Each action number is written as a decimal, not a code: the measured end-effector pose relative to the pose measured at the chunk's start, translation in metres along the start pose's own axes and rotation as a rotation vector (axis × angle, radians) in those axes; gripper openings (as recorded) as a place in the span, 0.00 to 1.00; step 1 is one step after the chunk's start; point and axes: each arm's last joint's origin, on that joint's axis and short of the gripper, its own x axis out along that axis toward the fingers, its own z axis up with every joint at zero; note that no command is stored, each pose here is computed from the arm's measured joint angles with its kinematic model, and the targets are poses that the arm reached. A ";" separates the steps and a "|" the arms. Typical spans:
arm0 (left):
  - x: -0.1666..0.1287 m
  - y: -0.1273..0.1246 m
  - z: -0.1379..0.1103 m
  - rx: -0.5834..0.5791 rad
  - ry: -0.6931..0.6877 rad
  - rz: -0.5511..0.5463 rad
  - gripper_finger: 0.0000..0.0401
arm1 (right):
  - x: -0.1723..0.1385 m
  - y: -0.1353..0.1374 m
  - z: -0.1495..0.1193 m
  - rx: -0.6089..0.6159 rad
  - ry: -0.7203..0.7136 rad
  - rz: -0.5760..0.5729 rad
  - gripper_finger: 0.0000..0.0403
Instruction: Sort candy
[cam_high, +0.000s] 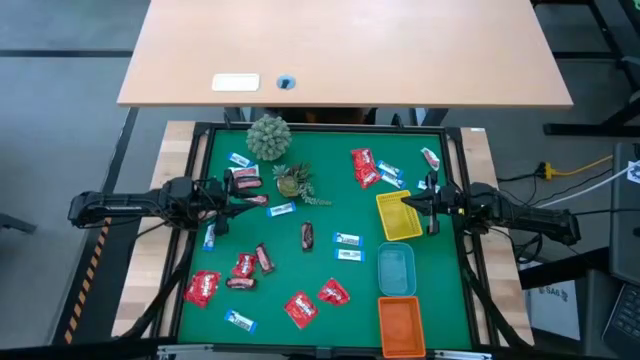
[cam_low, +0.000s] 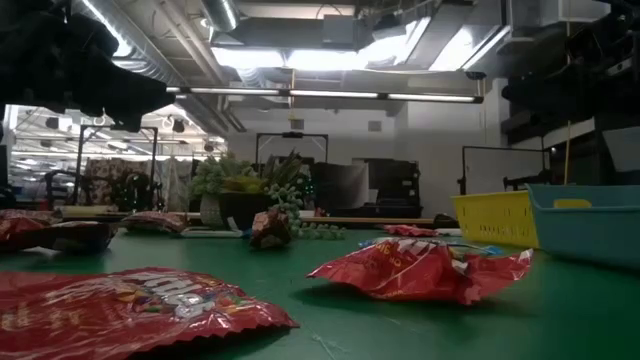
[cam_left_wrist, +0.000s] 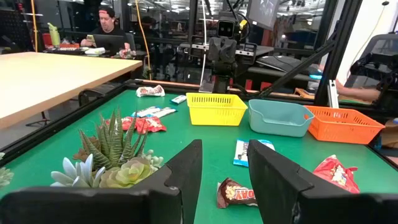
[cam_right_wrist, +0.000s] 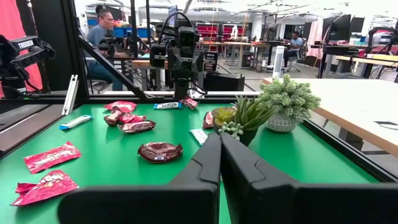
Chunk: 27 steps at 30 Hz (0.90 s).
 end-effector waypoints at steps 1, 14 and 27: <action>0.000 0.000 0.000 0.000 0.000 -0.001 0.31 | 0.000 0.000 0.000 0.000 0.000 0.000 0.02; 0.000 0.000 0.000 0.000 0.001 0.000 0.31 | 0.000 0.000 0.000 0.000 0.000 0.000 0.02; 0.000 0.000 0.000 0.001 0.000 0.000 0.31 | 0.000 -0.001 0.000 0.000 0.003 -0.019 0.02</action>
